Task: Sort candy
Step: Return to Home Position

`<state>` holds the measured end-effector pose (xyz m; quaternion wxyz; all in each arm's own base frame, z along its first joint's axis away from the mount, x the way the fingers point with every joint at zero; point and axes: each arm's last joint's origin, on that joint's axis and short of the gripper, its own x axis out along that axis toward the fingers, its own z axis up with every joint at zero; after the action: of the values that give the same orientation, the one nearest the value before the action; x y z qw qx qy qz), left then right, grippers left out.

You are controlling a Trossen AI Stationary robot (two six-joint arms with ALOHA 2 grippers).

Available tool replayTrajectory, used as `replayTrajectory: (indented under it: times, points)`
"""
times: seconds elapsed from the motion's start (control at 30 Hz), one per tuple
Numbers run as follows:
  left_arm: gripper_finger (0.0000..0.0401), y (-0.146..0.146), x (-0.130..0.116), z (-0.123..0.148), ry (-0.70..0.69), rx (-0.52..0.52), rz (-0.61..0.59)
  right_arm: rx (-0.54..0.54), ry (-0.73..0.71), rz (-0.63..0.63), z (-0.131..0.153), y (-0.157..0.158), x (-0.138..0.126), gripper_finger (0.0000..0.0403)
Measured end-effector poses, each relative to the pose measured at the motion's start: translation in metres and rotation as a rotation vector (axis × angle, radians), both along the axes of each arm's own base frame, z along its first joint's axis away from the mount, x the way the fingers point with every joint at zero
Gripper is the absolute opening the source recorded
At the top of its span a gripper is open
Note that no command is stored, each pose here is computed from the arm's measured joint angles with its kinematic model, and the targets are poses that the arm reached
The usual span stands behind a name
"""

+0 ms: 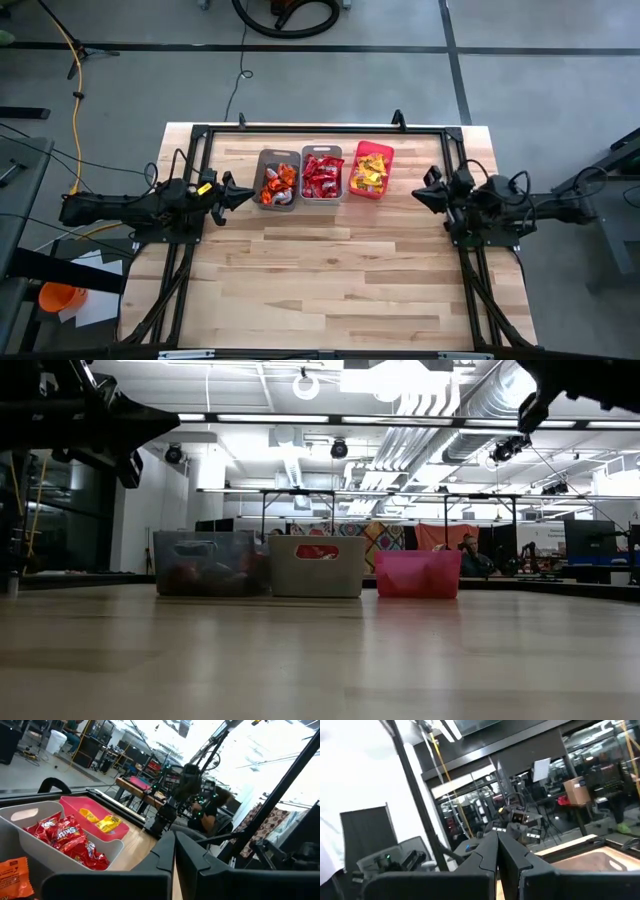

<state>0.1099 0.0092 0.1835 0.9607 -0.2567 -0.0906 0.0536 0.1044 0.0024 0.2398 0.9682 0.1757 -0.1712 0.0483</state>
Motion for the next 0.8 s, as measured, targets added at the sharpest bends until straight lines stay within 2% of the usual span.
replayTrajectory:
  times: [0.23,0.37,0.8]
  points:
    - [0.0001,0.000,0.000,0.000,0.000,0.000,0.000,-0.075,-0.008,0.003,-0.035,0.001,-0.002,0.0000]
    - [0.0001,0.000,0.000,0.000,0.000,0.000,0.000,-0.104,0.033,-0.017,-0.041,0.000,-0.003,0.0000]
    - [0.0001,0.000,0.000,0.000,0.000,0.000,0.000,-0.107,0.402,0.005,-0.077,0.001,0.001,0.0000]
